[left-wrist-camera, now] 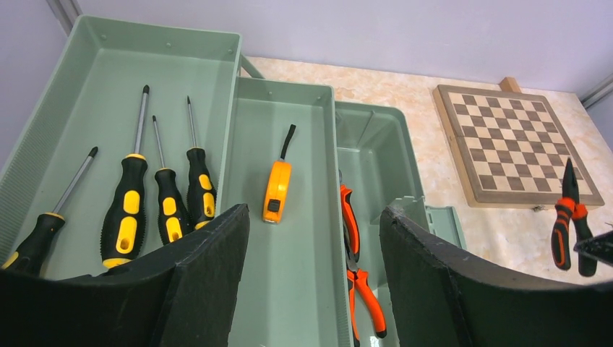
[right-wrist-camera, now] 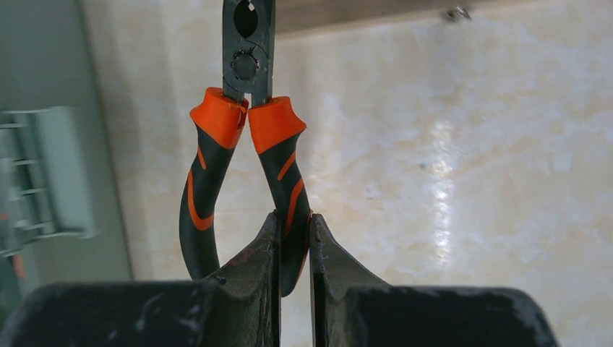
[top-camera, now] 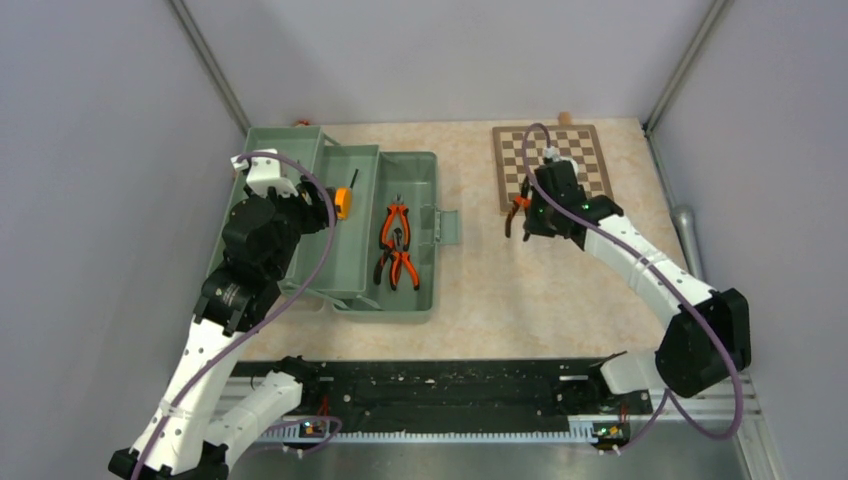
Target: Pack the tool kit
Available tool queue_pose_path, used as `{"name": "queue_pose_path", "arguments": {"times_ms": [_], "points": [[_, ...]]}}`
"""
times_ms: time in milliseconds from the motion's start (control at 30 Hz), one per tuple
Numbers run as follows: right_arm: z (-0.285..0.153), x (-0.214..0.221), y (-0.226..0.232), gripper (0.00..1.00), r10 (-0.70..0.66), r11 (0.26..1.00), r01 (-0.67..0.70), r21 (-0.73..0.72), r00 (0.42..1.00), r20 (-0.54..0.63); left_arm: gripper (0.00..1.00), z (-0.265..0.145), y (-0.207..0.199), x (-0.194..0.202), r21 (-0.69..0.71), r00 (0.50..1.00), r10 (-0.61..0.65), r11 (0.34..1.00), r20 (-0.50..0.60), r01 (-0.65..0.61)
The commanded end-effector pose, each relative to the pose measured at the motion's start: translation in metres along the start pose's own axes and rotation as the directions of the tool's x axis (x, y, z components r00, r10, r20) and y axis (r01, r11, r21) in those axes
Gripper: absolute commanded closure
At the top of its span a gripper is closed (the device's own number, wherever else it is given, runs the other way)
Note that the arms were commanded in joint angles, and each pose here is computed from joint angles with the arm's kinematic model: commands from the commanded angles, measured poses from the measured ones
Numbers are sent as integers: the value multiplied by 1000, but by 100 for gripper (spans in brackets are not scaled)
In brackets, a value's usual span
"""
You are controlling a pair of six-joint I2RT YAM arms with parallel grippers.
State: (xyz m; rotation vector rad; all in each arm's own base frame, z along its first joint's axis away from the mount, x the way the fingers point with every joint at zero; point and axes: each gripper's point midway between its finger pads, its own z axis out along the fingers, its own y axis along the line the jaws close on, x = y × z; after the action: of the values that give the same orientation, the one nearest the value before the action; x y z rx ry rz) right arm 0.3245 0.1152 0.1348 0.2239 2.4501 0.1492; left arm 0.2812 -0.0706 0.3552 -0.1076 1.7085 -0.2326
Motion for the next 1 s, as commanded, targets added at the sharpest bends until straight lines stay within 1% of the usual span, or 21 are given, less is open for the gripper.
{"name": "queue_pose_path", "arguments": {"times_ms": [0, 100, 233, 333, 500, 667, 800, 967], "points": [[-43, -50, 67, 100, -43, 988, 65, -141, 988, 151, 29, -4, -7, -27, 27, 996, -22, 999, 84, 20], [-61, -60, 118, 100, -80, 965, 122, -231, 980, 184, 29, -4, -6, -26, 25, 996, -21, 1000, 82, 19], [-67, -55, 175, 100, -127, 932, 180, -314, 975, 180, 29, -6, -5, -26, 21, 996, -18, 1000, 83, 17], [-65, -46, 213, 100, -164, 914, 216, -344, 971, 173, 29, -7, -4, -27, 17, 996, -17, 1000, 85, 16], [-50, -22, 261, 100, -200, 902, 239, -361, 969, 144, 29, -10, -2, -28, 11, 996, -18, 1000, 92, 17], [-21, -5, 290, 100, -196, 907, 215, -362, 977, 90, 29, -13, 2, -27, -3, 995, -13, 1000, 97, 14], [5, 4, 302, 100, -200, 915, 207, -346, 978, 56, 29, -15, 5, -26, -11, 995, -8, 1000, 96, 9], [30, 9, 311, 100, -194, 929, 198, -313, 980, 43, 29, -17, 7, -25, -16, 995, -5, 1000, 98, 6]]}}
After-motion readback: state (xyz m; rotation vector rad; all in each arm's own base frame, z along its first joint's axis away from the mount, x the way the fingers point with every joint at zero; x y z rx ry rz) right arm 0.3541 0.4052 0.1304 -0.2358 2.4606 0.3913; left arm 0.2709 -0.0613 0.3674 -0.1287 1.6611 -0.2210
